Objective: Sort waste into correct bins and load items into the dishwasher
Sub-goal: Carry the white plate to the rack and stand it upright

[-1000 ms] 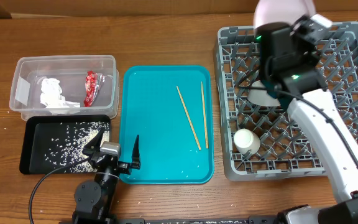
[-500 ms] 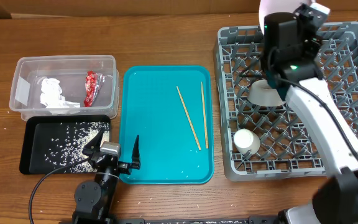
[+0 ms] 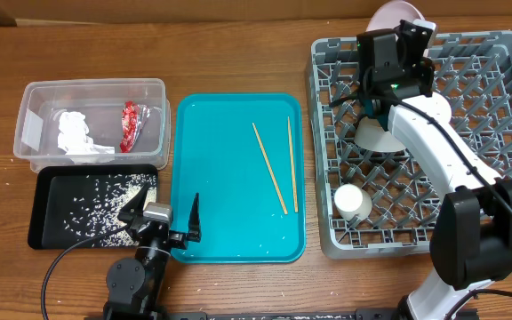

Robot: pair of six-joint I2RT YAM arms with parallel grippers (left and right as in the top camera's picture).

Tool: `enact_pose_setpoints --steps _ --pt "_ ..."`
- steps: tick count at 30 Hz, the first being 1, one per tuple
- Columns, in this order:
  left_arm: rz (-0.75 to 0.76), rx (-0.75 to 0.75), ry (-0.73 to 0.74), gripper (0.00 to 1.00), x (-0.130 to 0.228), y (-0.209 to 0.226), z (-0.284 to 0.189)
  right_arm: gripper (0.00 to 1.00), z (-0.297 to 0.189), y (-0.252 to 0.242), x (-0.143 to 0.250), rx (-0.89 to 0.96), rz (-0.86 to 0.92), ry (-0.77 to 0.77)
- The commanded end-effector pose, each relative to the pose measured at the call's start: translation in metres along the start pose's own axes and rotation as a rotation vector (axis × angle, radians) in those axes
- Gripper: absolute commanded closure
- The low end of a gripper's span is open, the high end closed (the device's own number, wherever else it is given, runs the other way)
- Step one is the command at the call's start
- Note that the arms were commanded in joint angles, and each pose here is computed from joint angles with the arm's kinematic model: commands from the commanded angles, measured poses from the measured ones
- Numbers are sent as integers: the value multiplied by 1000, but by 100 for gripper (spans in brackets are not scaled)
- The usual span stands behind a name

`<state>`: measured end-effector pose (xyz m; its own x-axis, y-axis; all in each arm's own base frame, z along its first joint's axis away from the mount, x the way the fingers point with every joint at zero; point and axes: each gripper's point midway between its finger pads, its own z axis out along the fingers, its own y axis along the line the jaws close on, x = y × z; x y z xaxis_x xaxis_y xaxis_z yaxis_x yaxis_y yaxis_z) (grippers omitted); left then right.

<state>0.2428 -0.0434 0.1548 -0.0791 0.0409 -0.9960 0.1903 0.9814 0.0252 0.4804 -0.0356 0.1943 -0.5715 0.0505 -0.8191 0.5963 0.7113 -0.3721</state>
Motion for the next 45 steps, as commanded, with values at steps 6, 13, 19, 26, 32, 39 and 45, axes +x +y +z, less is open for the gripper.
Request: enact_pose_setpoints --steps 6,13,19,26,32,39,45 --pt "-8 -12 1 0 1 2 0 47 -53 2 -12 -12 -62 -54" --pt "-8 -12 1 0 1 2 0 45 -126 49 2 -371 -137 -4" --pt "-8 -12 1 0 1 2 0 41 -150 69 29 -543 -74 139" --pt "-8 -12 1 0 1 2 0 41 -61 16 9 -552 211 303" --pt "-8 -12 1 0 1 2 0 41 30 -42 23 -616 469 475" --pt "-8 -12 1 0 1 2 0 48 82 -38 72 -544 482 597" --pt "-8 -12 1 0 1 2 0 94 85 -29 84 -527 459 626"
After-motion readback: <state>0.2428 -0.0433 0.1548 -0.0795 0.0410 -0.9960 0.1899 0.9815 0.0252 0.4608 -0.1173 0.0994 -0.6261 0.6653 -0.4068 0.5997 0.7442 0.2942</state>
